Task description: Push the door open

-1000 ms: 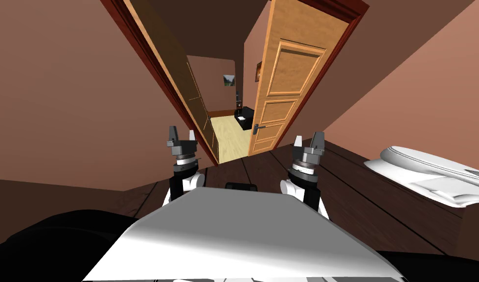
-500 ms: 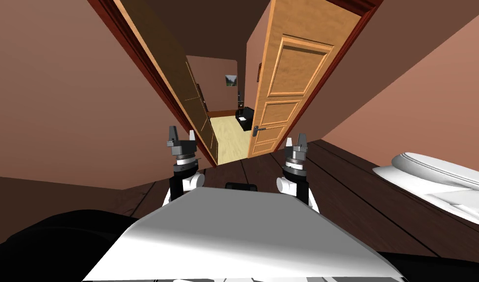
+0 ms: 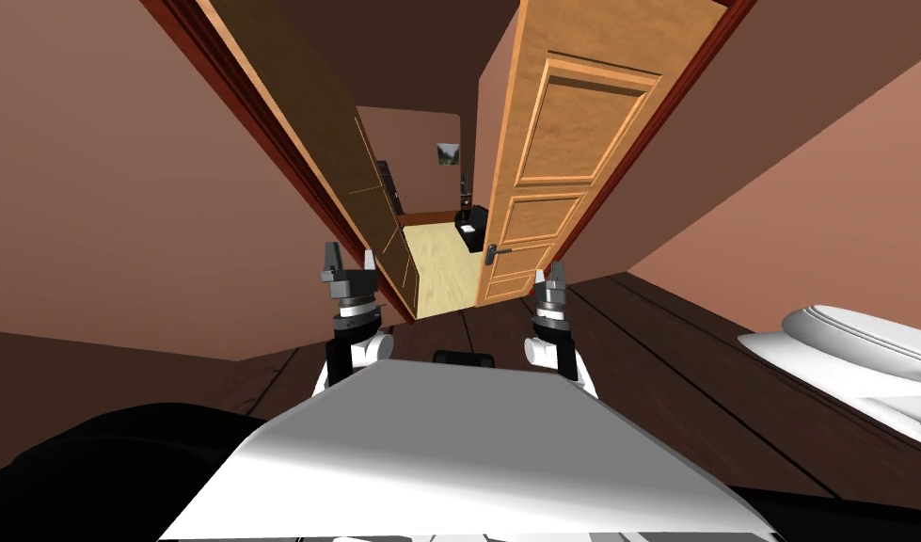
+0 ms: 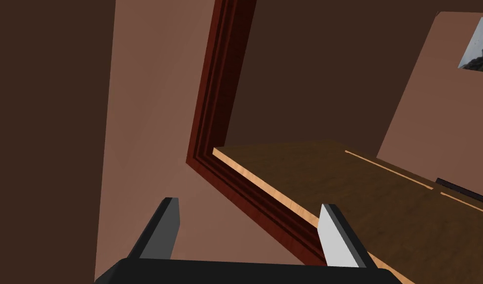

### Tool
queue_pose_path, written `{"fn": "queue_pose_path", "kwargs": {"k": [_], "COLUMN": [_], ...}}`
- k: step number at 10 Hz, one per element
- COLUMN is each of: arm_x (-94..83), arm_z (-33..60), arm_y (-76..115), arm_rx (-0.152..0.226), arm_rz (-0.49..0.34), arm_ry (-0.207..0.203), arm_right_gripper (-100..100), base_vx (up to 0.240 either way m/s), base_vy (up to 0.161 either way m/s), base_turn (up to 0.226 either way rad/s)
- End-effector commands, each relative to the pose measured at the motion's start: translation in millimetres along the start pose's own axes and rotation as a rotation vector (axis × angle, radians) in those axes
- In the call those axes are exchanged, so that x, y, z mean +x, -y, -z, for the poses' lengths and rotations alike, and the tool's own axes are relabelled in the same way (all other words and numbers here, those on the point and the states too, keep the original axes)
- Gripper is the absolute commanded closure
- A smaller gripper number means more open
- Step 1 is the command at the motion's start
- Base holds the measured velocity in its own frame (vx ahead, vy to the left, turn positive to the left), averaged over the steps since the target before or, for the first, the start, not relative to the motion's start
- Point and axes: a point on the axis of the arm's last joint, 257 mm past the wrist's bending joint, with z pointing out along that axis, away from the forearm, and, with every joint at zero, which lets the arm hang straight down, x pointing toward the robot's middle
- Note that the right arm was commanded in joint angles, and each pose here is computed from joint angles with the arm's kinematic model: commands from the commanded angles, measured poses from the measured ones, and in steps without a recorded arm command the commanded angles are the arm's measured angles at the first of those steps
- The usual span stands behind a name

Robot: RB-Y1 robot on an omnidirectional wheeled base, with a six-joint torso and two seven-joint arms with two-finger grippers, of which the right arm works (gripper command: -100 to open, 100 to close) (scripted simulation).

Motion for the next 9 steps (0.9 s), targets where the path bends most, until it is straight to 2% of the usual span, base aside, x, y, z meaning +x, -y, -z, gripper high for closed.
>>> {"fn": "queue_pose_path", "kwargs": {"k": [1, 7, 9], "arm_x": [6.7, 41.9, 54.7], "arm_z": [1.3, 6.5, 11.2], "arm_y": [19.9, 93.1, 118.7], "arm_rx": [0.041, 0.194, 0.251], "arm_rz": [-0.019, -0.086, -0.106], "arm_ry": [-0.016, -0.079, -0.101], "arm_right_gripper": [-100, -100, -100], "base_vx": [0.079, 0.092, 0.084], "base_vy": [-0.096, -0.102, -0.093], "base_turn": [0.070, 0.076, 0.077]}}
